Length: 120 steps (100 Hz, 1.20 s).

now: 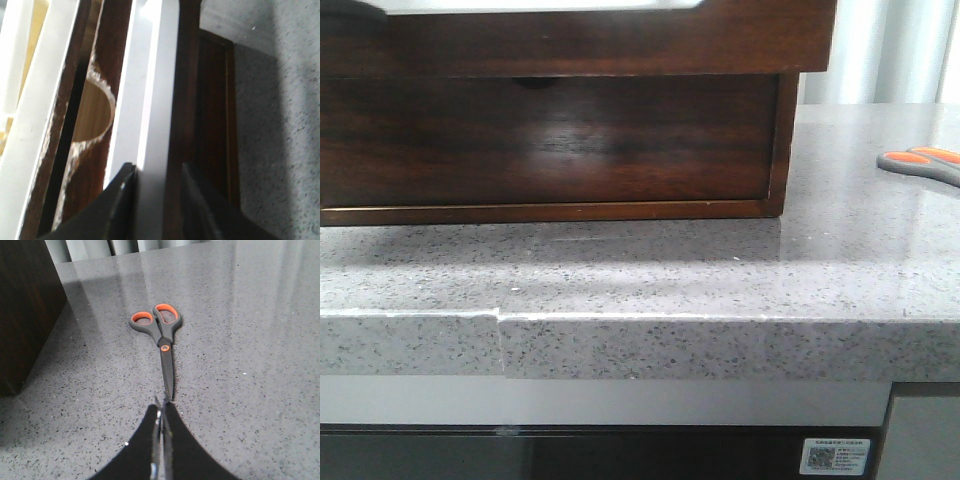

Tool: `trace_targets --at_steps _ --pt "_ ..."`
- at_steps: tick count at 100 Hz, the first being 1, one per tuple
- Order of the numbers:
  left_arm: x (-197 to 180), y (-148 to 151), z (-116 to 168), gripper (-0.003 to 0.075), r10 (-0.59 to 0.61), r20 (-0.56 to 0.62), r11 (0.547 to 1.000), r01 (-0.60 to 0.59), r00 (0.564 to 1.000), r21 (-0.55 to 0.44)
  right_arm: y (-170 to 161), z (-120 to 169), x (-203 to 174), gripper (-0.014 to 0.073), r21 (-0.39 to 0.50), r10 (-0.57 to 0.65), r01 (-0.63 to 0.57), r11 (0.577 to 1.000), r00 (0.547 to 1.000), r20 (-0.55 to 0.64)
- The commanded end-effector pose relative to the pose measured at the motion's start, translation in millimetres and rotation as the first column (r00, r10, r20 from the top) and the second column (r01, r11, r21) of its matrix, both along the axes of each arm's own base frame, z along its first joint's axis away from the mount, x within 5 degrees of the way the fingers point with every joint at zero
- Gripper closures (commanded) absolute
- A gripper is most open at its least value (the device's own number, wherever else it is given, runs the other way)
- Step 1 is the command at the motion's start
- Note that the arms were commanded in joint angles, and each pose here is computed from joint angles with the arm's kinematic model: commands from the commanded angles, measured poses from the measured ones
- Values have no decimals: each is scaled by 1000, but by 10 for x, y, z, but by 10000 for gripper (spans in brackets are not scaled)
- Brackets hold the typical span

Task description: Put scissors in drawer with both arms

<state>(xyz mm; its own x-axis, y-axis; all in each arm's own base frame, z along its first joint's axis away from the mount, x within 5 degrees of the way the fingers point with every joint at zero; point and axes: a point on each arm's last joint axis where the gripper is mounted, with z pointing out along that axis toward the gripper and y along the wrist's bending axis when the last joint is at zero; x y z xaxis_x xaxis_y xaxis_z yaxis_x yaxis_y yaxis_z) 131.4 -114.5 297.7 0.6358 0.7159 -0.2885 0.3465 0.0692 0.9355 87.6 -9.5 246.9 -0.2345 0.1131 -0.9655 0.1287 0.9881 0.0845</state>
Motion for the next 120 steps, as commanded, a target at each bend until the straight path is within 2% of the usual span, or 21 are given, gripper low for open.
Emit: trace_targets --at_steps 1,24,35,50,60,68,75,82,105,120 --pt "-49 -67 90 468 -67 -7 995 67 998 -73 -3 147 35 656 -24 5 -3 1000 996 85" --pt "-68 -80 103 464 -89 -7 992 89 996 -91 -2 144 34 655 -21 5 -3 1000 997 82" --pt "-99 -57 153 464 -83 -17 986 80 996 -149 -2 168 34 655 -21 5 -3 1000 996 86" --pt "-210 32 278 464 -78 29 974 82 997 -212 -7 234 67 650 -16 4 -3 1000 999 40" --pt "-301 109 374 464 -70 51 956 81 996 -281 -15 297 143 579 -16 4 -4 1000 1000 21" --pt "-377 174 448 464 -64 63 936 81 996 -343 -26 358 231 455 -24 4 -4 1000 1000 -1" --pt "-443 226 498 464 -61 90 926 90 994 -368 -40 423 334 352 -39 5 -6 999 1000 -24" --pt "-499 269 536 465 -60 116 918 100 992 -383 -56 495 461 300 -48 5 -8 999 999 -52" --pt "-556 313 572 465 -57 141 911 109 988 -398 -126 747 1046 301 -52 2 -12 999 983 -184" --pt "-556 313 572 465 -57 141 911 109 988 -398 -182 827 1478 301 -75 4 -30 997 945 -326"
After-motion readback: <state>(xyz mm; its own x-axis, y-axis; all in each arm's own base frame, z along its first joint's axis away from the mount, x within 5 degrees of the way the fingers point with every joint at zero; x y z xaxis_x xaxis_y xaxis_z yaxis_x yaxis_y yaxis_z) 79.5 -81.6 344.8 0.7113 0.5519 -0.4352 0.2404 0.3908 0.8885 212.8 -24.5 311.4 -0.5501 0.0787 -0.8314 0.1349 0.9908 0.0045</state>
